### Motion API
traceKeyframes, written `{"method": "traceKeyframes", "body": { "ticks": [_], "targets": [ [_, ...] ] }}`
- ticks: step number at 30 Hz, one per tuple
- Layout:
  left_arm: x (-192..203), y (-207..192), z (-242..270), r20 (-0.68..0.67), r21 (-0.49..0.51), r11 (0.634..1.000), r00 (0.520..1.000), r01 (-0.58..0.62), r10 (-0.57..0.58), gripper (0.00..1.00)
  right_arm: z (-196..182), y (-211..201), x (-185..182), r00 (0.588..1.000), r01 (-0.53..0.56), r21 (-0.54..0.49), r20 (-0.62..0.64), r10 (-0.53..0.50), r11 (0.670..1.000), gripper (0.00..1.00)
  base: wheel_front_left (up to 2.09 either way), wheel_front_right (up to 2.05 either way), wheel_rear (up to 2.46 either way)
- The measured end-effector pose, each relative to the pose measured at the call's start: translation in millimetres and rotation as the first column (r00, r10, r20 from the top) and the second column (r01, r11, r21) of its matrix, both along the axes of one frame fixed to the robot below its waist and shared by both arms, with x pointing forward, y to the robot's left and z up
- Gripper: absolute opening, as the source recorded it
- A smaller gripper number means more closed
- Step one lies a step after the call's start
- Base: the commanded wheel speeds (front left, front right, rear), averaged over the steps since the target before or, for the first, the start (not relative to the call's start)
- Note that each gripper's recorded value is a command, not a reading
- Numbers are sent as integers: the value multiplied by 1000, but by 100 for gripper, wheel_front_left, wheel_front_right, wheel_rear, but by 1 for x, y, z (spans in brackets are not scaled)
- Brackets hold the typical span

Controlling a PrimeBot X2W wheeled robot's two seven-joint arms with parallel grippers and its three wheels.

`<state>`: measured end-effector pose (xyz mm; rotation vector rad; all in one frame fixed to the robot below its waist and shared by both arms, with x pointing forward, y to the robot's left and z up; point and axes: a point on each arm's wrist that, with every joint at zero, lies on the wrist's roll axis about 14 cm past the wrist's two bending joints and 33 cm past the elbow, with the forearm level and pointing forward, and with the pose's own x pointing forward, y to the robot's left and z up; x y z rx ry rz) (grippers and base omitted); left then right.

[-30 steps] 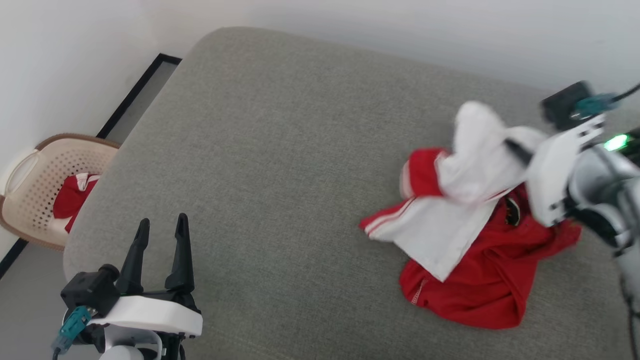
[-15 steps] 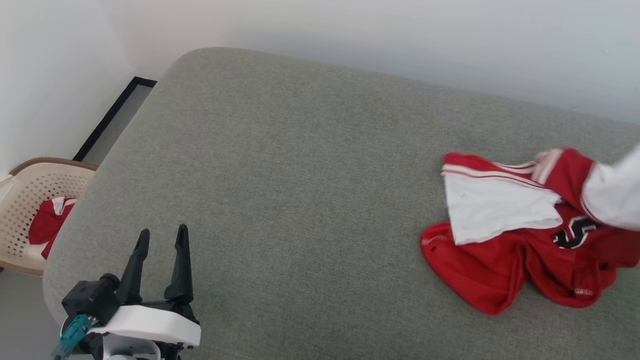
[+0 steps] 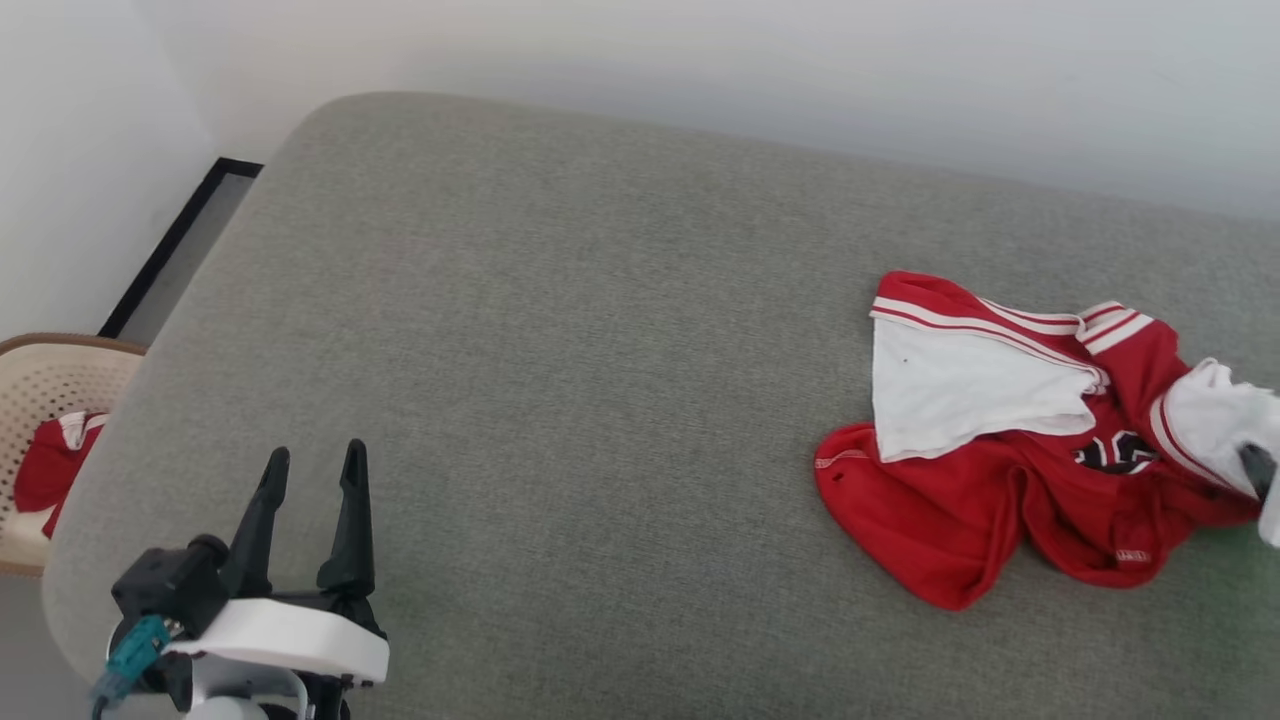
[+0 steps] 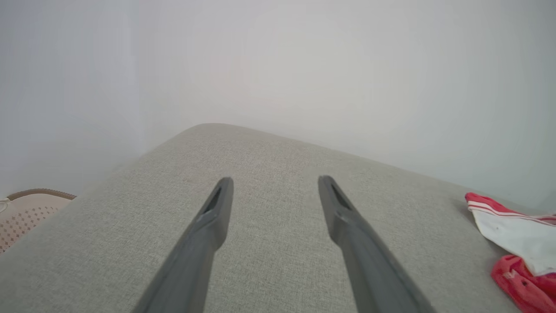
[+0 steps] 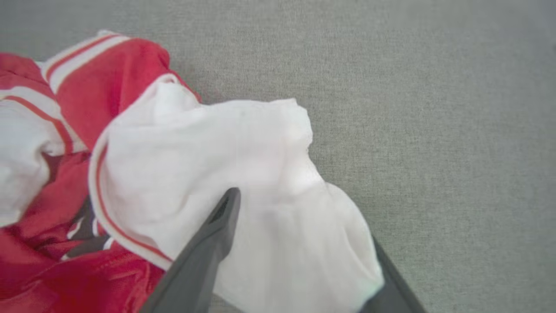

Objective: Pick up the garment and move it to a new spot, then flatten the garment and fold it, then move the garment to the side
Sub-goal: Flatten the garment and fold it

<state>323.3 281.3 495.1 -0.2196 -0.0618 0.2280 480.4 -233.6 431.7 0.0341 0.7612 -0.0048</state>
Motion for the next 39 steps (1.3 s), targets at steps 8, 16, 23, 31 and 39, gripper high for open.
{"method": "traceKeyframes", "body": {
  "ticks": [8,16,23,31,39],
  "targets": [
    [31,-13,13,26,28,994,994,109,-110,100,50,0,15,982,-16,-8,186,18,1000,100,0,0,0],
    [73,-39,31,43,82,958,960,274,-278,100,100,5,5,882,-14,28,472,-1,1000,100,0,0,0],
    [110,-79,41,6,106,881,886,461,-464,100,136,6,-16,729,28,15,684,-31,1000,100,0,0,0],
    [145,-138,47,-130,86,736,740,672,-660,100,152,0,-46,578,87,-70,816,7,994,100,0,0,0],
    [168,-197,25,-383,-35,592,536,805,-752,100,146,-11,-70,554,135,-137,832,40,981,100,0,0,0]
  ]
}}
